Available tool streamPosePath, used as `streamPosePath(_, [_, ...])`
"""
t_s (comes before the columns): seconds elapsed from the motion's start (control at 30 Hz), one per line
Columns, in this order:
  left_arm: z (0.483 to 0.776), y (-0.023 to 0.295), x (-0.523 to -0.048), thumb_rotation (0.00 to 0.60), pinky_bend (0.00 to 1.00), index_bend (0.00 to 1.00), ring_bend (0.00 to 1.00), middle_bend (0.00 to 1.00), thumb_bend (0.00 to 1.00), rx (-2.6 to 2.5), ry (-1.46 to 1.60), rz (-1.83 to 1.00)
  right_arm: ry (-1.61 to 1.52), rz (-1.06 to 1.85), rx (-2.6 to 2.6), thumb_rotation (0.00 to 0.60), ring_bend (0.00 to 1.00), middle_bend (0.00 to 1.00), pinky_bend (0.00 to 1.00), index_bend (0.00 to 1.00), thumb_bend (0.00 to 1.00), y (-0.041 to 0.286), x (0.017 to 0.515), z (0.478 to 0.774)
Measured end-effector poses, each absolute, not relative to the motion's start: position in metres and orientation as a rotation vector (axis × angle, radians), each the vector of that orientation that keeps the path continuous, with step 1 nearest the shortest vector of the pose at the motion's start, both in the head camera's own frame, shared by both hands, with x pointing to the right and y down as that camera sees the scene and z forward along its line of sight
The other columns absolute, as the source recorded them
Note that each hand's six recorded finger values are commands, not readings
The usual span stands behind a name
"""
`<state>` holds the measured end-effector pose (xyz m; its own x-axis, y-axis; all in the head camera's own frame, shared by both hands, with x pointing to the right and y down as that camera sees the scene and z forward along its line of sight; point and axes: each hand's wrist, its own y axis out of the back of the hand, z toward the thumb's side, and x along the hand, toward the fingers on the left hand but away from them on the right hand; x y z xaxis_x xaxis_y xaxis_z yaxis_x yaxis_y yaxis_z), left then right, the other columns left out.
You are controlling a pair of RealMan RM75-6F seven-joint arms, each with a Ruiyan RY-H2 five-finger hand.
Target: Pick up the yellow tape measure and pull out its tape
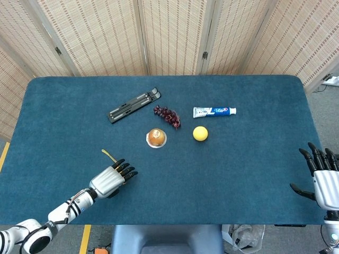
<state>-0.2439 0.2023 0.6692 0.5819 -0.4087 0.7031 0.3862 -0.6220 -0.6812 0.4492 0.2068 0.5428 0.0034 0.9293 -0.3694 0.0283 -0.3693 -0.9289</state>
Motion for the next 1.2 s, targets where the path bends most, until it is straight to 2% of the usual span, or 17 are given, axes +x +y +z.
streamPosePath(0.37, [0.684, 0.199, -0.266, 0.6, 0.0, 0.14, 0.17, 0.2, 0.42, -1.919, -0.011, -1.276, -1.014, 1.448, -1.522, 0.6, 0.1, 0.05, 0.0, 0.12, 0.08, 0.202, 0.442, 0.546])
streamPosePath(0.63, [0.687, 0.202, -0.289, 0.6, 0.0, 0.16, 0.17, 0.21, 0.42, -1.909, 0.022, -1.357, -1.013, 1.449, -1.53, 0.6, 0.1, 0.05, 0.0, 0.12, 0.08, 0.2, 0.44, 0.549])
streamPosePath(0.77, [0.687, 0.203, -0.297, 0.6, 0.01, 0.13, 0.17, 0.21, 0.43, -1.906, 0.063, -1.381, -1.008, 1.44, -1.54, 0.6, 0.1, 0.05, 0.0, 0.12, 0.08, 0.198, 0.438, 0.551])
streamPosePath(0.97, [0.686, 0.205, -0.296, 0.6, 0.01, 0.09, 0.16, 0.2, 0.42, -1.901, 0.118, -1.375, -1.004, 1.43, -1.545, 0.6, 0.1, 0.05, 0.0, 0.12, 0.08, 0.196, 0.436, 0.552])
streamPosePath(1.2, [0.692, 0.208, -0.292, 0.6, 0.03, 0.11, 0.17, 0.2, 0.42, -1.883, 0.147, -1.382, -1.006, 1.445, -1.546, 0.6, 0.1, 0.05, 0.0, 0.12, 0.08, 0.198, 0.439, 0.554])
